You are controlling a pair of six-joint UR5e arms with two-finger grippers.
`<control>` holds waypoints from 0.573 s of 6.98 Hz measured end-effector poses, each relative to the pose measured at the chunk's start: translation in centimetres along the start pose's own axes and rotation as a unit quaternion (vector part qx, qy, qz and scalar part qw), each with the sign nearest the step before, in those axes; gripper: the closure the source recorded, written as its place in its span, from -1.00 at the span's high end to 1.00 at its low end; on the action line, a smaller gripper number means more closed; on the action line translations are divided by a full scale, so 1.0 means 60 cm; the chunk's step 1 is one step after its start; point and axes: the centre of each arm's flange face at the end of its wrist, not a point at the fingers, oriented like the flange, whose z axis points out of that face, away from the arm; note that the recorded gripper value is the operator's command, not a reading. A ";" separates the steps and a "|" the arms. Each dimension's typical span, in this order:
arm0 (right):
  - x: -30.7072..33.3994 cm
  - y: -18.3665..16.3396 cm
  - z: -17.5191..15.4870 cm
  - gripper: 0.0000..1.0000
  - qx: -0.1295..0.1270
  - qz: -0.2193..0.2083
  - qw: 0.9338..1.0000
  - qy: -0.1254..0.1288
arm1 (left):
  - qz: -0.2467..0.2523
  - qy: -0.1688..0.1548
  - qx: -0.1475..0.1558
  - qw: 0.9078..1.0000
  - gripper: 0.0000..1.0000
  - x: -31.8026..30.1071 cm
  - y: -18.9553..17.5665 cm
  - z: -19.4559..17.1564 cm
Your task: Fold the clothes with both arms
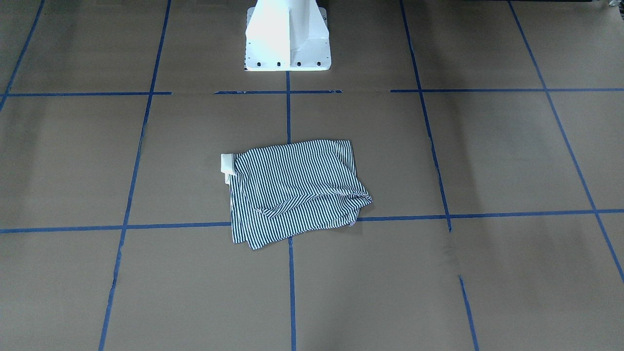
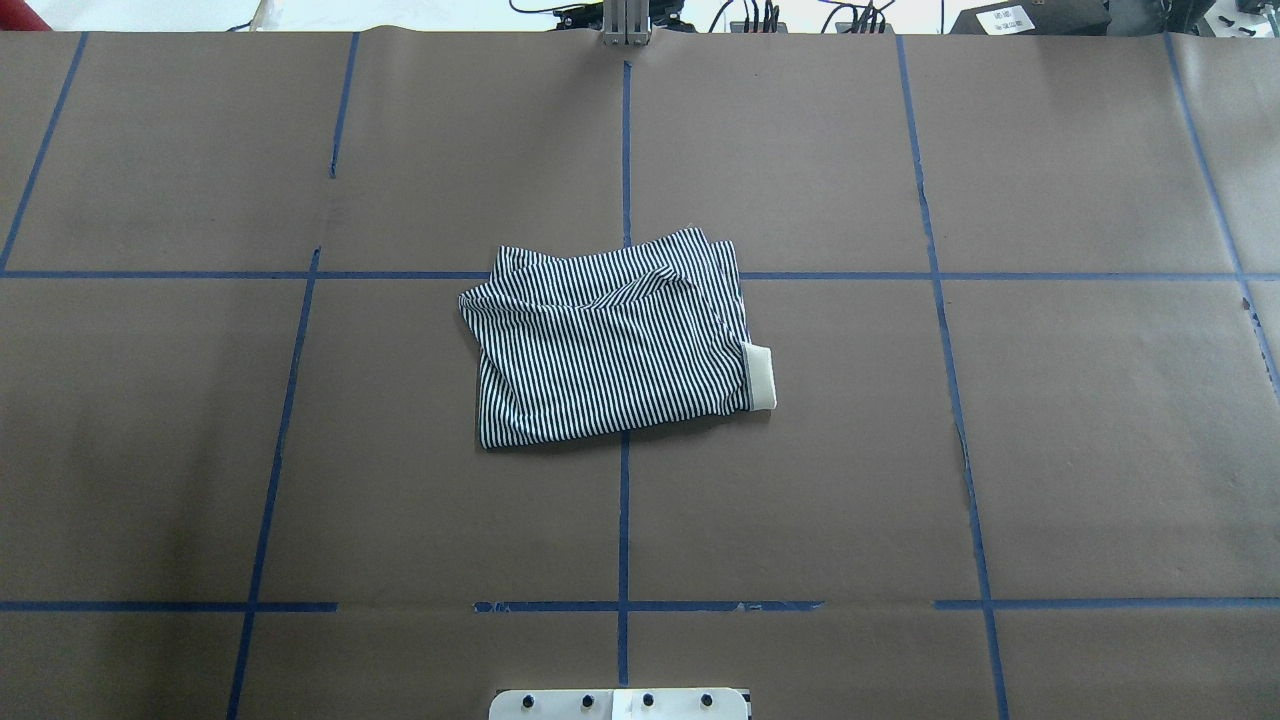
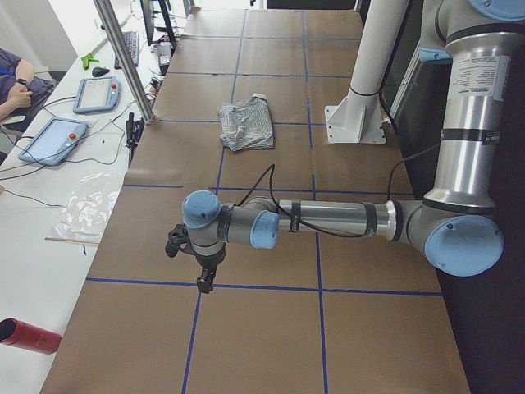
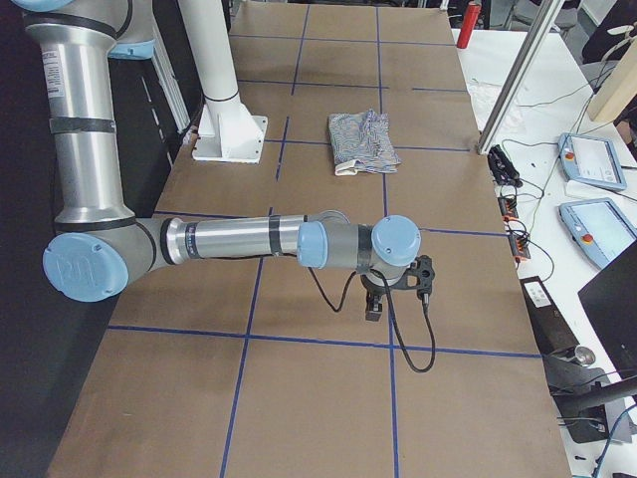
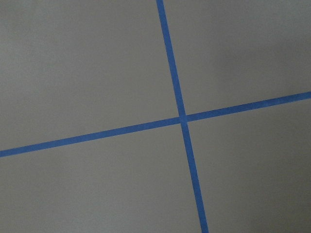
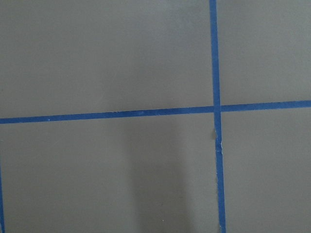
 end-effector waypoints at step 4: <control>0.050 0.002 0.014 1.00 -0.006 0.016 0.998 0.067 | -0.004 0.001 -0.001 1.000 1.00 -0.002 0.002 0.000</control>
